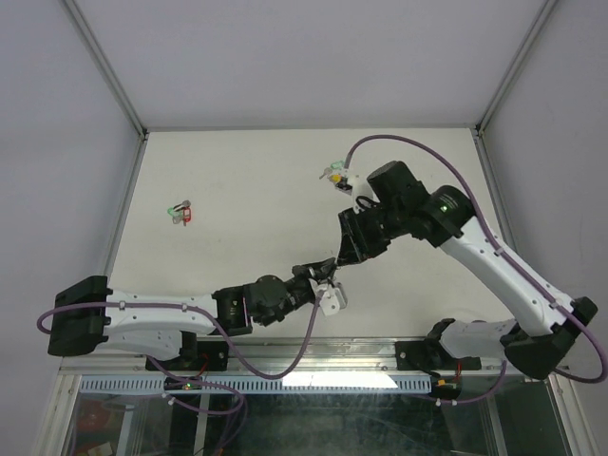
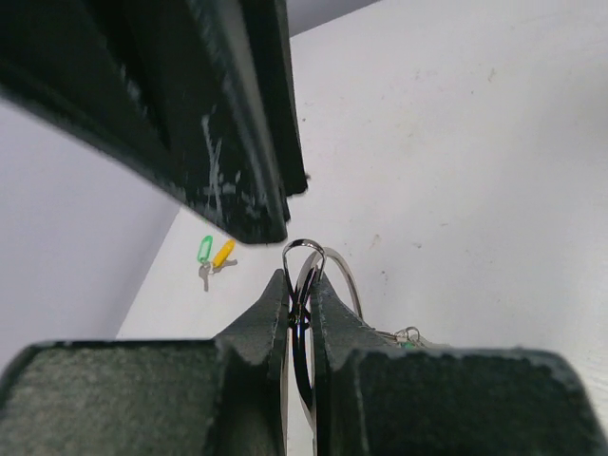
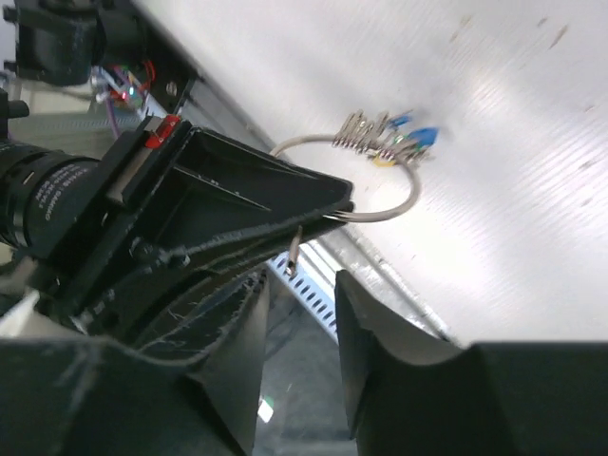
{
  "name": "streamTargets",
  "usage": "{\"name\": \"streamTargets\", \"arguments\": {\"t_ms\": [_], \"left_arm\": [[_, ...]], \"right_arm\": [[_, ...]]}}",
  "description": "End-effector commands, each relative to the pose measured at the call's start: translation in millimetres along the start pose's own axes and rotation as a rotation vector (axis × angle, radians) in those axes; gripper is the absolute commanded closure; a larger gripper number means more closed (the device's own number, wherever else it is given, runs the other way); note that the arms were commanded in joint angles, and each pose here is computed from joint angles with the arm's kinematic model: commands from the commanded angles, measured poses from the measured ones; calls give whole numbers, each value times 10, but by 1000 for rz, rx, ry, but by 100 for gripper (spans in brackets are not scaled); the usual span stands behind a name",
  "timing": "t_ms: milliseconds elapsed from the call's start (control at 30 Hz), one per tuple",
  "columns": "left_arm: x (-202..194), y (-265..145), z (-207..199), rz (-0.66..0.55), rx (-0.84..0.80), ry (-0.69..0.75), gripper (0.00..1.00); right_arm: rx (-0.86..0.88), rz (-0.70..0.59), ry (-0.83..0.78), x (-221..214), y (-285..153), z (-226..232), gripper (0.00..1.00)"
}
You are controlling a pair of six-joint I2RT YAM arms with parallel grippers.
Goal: Put the keys on the keyring
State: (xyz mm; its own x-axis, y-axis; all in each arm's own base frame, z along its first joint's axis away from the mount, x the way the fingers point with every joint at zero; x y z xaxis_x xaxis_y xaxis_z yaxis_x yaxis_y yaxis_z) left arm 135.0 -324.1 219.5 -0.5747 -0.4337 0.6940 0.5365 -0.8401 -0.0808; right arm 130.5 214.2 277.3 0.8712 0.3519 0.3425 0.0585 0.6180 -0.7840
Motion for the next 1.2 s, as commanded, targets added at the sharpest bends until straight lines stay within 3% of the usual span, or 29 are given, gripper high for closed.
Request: {"name": "streamTargets", "arguments": {"t_ms": [0,167,367,567,733,900,1167], "left_arm": [[284,-111,334,-99,157,-232,100],[317,-134,395,-81,188,-373,100],[329,-98,416,-15,203,-488,100],[303,-20,497,45,202,-604,100],[254,29,574,52,178,-692,100],[249,29,629,45,184,-704,100],[285,9,639,33,168,-708,100]], "right_arm": [[-38,-312,-34,272,-310,49,60],[-6,-533,8,376,-434,61,45],[-28,-713,86,435,-550,-33,44],[31,-643,28,403,-488,71,55],[67,-662,6,384,-468,182,55],[109,-636,5,348,-323,295,53],[78,-698,81,415,-242,237,55]]}}
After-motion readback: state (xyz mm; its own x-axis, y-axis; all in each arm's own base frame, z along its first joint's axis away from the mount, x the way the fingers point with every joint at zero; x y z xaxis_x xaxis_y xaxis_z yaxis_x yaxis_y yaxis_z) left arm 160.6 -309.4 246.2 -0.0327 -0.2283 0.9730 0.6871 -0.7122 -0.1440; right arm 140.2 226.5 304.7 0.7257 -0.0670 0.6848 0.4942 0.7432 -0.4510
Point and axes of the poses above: each gripper's point midway between its finger pads, its own y axis out along the fingers, its own z axis along the line the jaws close on, x = y × z, the point moved 4 cm from there along -y, back along the fingers, and after that the axes turned 7 degrees about y, right-handed, at the moved point
